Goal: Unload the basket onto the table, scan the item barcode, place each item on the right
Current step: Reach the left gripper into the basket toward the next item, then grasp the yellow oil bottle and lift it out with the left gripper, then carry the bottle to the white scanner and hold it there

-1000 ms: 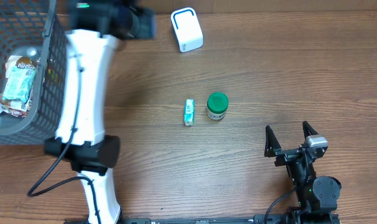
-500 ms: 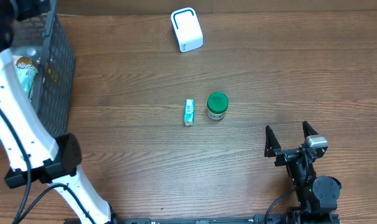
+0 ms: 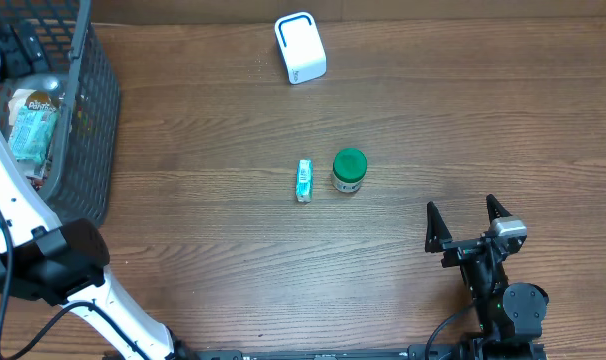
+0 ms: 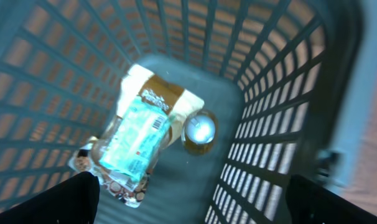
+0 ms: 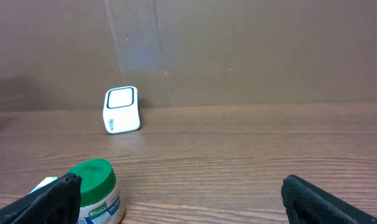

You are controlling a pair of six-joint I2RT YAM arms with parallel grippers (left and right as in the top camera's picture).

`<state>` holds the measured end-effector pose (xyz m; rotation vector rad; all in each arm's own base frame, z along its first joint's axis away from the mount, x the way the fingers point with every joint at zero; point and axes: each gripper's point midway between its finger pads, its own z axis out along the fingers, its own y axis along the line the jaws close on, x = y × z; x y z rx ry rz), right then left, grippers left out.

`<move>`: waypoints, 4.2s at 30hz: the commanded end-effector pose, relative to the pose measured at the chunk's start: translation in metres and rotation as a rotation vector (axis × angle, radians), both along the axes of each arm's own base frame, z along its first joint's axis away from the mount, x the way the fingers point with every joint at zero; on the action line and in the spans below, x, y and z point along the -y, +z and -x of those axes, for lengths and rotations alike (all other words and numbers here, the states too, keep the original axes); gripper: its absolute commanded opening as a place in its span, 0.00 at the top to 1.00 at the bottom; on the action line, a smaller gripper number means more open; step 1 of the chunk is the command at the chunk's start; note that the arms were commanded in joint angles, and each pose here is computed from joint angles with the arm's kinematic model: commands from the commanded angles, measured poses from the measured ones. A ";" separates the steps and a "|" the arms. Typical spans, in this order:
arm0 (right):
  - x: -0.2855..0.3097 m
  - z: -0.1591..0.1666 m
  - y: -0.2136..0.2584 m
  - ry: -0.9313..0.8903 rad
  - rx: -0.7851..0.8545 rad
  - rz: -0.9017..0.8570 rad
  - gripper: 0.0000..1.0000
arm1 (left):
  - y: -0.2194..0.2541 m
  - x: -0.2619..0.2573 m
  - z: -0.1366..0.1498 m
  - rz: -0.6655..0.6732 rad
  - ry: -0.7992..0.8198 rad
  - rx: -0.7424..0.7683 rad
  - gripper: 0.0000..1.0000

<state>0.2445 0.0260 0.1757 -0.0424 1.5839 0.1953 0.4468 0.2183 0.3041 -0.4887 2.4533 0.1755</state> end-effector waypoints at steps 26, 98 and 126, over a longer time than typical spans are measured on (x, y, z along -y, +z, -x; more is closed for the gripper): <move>-0.001 0.000 -0.003 0.007 -0.002 0.001 0.00 | -0.154 -0.010 -0.034 0.128 -0.137 -0.037 0.05; -0.001 0.000 -0.003 0.007 -0.002 0.001 0.00 | 0.177 0.183 0.049 0.007 -0.391 0.611 0.70; -0.001 0.000 -0.003 0.007 -0.002 0.001 0.00 | -0.064 0.350 -0.023 0.006 -0.381 -0.029 0.76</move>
